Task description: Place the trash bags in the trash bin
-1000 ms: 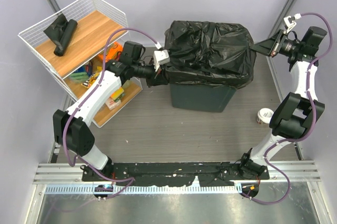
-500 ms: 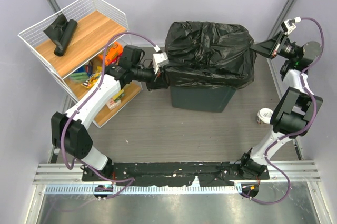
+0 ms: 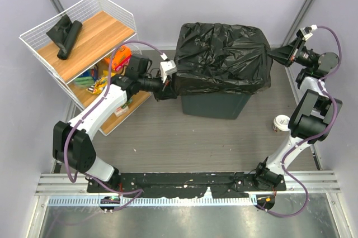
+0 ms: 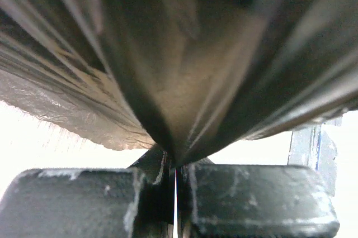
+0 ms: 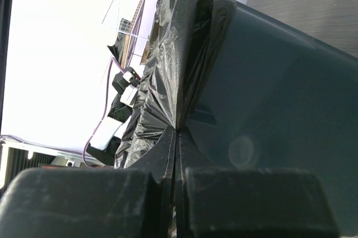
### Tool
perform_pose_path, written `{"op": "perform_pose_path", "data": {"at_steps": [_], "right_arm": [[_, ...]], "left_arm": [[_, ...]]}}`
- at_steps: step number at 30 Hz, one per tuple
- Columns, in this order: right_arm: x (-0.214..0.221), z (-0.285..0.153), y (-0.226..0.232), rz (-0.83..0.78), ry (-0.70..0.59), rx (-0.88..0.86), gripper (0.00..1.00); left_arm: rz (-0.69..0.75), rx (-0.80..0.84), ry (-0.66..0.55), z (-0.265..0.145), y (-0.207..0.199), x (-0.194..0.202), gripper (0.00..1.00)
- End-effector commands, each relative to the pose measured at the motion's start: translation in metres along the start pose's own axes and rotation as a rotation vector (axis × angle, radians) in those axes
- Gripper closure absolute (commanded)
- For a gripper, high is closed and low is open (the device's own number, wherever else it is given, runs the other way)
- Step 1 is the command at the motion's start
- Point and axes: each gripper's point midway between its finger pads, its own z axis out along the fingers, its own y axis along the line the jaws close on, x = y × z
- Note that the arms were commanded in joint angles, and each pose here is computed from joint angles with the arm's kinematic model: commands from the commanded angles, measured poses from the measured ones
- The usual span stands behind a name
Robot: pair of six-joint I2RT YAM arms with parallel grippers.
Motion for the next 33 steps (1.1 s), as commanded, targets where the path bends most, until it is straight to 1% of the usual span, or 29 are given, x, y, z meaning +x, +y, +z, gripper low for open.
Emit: {"op": "perform_pose_path", "data": {"at_steps": [1, 8, 14, 21, 30, 33], "right_arm": [[0.023, -0.009, 0.022, -0.427, 0.026, 0.002, 0.99], [0.028, -0.013, 0.008, -0.429, 0.017, 0.010, 0.99], [0.033, -0.014, -0.001, -0.437, 0.017, 0.012, 0.99], [0.034, -0.015, -0.011, -0.450, 0.016, 0.013, 0.99], [0.032, -0.016, -0.042, -0.418, 0.013, 0.016, 0.99], [0.026, -0.016, -0.037, -0.440, 0.014, 0.016, 0.99]], "left_arm": [[0.032, -0.039, -0.055, -0.008, 0.001, -0.017, 1.00], [0.026, -0.076, -0.042, -0.005, 0.006, -0.009, 1.00], [-0.011, -0.123, -0.064, 0.000, 0.015, -0.002, 1.00], [-0.039, -0.147, -0.070, 0.009, 0.020, 0.017, 1.00], [-0.033, -0.179, -0.027, 0.026, 0.018, 0.052, 1.00], [-0.029, -0.197, -0.026, 0.023, 0.019, 0.049, 1.00]]}}
